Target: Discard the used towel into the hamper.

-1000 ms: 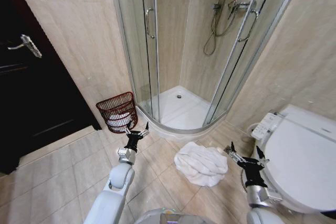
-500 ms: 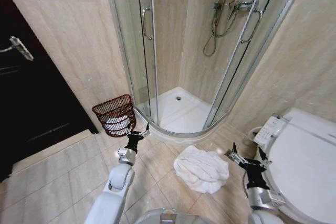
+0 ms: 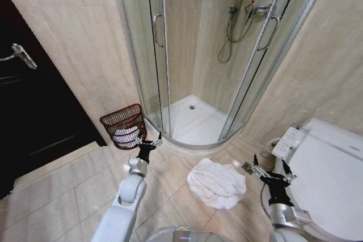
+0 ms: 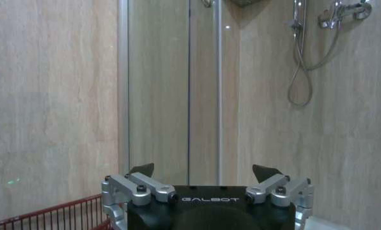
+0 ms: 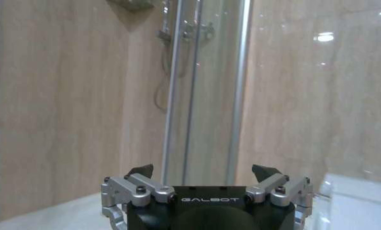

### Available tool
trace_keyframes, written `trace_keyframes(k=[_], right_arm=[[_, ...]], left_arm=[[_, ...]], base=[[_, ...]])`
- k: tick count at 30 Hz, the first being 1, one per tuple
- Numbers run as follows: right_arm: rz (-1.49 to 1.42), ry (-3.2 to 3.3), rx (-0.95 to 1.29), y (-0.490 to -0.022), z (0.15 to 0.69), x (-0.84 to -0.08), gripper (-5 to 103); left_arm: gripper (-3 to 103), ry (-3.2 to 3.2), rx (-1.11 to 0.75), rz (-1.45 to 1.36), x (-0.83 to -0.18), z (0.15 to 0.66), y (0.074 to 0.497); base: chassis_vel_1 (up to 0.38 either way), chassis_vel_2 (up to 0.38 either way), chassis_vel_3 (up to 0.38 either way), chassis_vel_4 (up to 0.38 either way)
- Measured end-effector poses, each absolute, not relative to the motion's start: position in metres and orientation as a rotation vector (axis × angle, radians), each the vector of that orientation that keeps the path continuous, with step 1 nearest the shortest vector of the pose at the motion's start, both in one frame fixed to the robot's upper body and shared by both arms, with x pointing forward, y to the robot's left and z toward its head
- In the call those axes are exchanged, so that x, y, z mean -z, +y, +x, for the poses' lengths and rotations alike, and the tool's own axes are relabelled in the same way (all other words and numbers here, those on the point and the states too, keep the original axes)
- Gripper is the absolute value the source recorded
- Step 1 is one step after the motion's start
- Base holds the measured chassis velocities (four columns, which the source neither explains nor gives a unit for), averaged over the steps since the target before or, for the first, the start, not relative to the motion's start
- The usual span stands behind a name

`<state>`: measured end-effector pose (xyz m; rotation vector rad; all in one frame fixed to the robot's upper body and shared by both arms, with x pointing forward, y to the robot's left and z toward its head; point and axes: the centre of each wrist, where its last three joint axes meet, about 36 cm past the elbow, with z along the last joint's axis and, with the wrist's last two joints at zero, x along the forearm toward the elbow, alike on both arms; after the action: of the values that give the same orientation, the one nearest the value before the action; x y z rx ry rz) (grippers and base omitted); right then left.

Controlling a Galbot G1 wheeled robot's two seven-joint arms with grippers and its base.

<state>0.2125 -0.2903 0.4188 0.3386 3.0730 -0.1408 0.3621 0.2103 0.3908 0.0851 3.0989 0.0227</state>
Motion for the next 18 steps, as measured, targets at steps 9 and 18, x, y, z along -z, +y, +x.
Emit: trace_keyframes(k=[9, 18], right_arm=[[0.248, 3.031, 0.131, -0.284, 0.225, -0.449, 100], [0.222, 3.044, 0.151, -0.27, 0.218, -0.471, 100]], left_arm=[[100, 3.071, -0.042, 0.105, -0.409, 0.364, 0.213], [100, 3.063, -0.057, 0.109, -0.416, 0.366, 0.214]], base=[[0.0, 0.0, 0.0, 0.0], [0.0, 0.0, 0.0, 0.0]])
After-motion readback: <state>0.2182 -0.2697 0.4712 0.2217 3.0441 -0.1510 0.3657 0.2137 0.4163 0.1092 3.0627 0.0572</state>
